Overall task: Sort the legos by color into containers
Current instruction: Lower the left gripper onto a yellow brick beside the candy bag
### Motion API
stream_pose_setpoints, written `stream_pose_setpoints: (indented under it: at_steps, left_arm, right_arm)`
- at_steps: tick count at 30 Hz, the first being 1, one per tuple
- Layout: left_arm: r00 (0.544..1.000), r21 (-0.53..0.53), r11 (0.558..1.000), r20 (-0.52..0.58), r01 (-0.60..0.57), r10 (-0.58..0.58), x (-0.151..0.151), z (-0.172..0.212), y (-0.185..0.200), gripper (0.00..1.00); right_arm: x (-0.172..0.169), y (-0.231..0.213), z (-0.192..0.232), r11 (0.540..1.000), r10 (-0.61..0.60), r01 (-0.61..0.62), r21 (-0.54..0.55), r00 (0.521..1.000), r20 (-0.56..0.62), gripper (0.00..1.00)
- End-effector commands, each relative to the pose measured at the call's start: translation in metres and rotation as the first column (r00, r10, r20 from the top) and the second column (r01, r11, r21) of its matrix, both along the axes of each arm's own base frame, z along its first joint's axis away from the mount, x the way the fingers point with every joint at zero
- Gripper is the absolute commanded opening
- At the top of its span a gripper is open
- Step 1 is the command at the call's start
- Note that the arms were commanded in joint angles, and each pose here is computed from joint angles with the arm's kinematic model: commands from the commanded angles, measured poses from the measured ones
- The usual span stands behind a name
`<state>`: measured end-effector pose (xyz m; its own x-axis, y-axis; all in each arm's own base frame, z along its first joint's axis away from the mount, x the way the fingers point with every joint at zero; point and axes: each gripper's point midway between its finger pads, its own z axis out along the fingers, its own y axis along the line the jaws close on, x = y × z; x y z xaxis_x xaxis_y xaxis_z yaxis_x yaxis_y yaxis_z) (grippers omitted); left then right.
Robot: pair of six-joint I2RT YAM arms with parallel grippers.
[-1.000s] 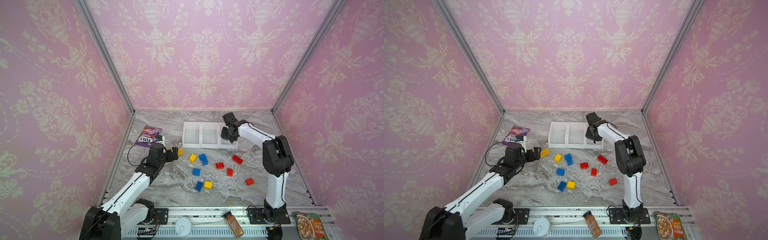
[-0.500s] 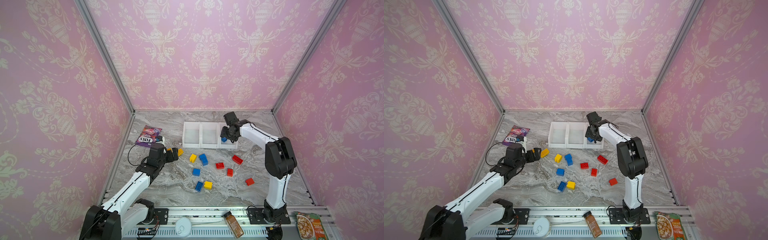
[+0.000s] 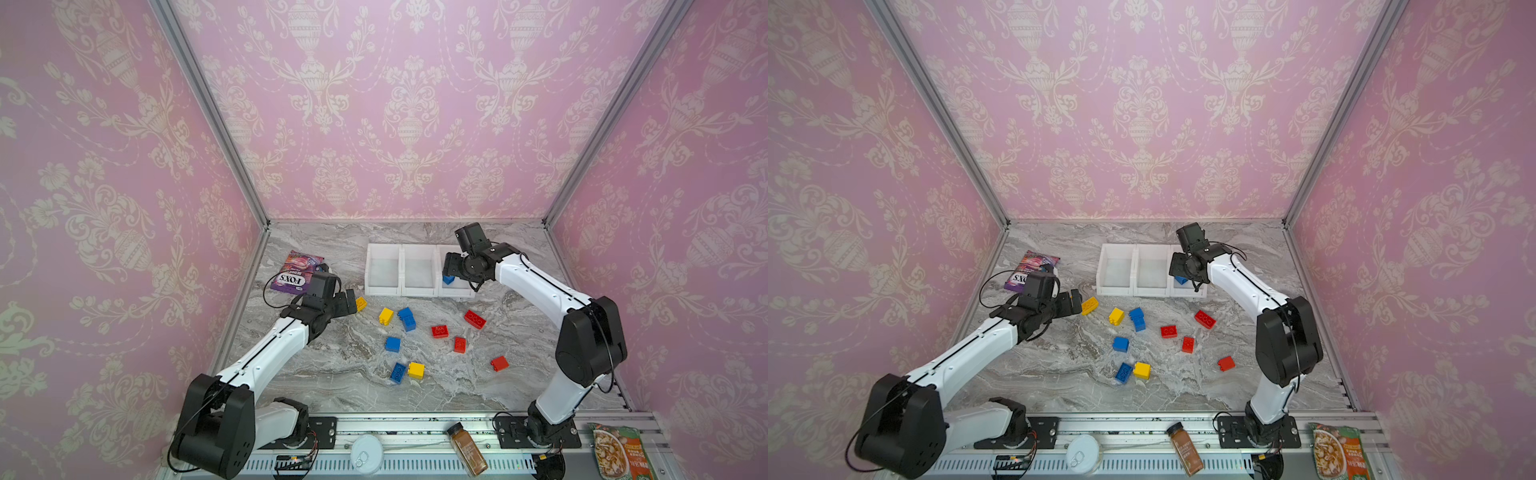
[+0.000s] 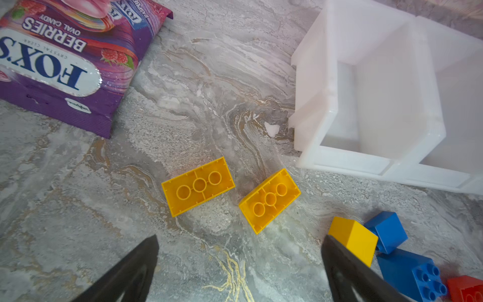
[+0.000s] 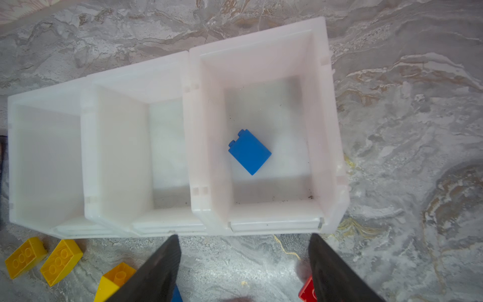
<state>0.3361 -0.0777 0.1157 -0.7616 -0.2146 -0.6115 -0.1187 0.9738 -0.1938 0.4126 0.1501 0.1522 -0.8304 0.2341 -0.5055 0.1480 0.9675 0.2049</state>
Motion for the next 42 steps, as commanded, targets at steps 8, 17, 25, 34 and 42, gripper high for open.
stream_pose_setpoints:
  at_steps: [8, 17, 25, 34, 42]
  left_arm:
    - [0.98, 0.076, 0.995, -0.181, -0.071, 0.083, 0.008, -0.008, 0.012, 0.99]
    - [0.94, 0.0, 0.989, -0.311, -0.147, 0.14, 0.017, -0.021, 0.018, 0.99]
    - [0.88, 0.054, 0.99, -0.454, -0.127, 0.137, 0.022, -0.055, 0.019, 0.99]
    - [0.895, 0.078, 0.993, -0.444, 0.088, -0.045, 0.046, -0.04, 0.012, 0.99]
    - [0.858, 0.14, 0.941, -0.468, 0.307, -0.21, 0.037, -0.038, 0.018, 0.93]
  right_arm:
    - [-0.041, -0.008, 0.016, 0.999, 0.044, -0.044, -0.002, 0.999, -0.007, 0.82]
    - [-0.053, -0.007, 0.019, 0.998, 0.066, -0.066, 0.021, 0.998, -0.009, 0.87]
    - [-0.058, -0.001, 0.014, 0.995, 0.078, -0.077, 0.065, 0.997, -0.01, 0.88]
    - [-0.065, -0.001, 0.009, 0.993, 0.086, -0.085, 0.079, 0.996, -0.015, 0.89]
    - [-0.066, -0.001, 0.011, 0.993, 0.086, -0.085, 0.081, 0.996, -0.009, 0.91]
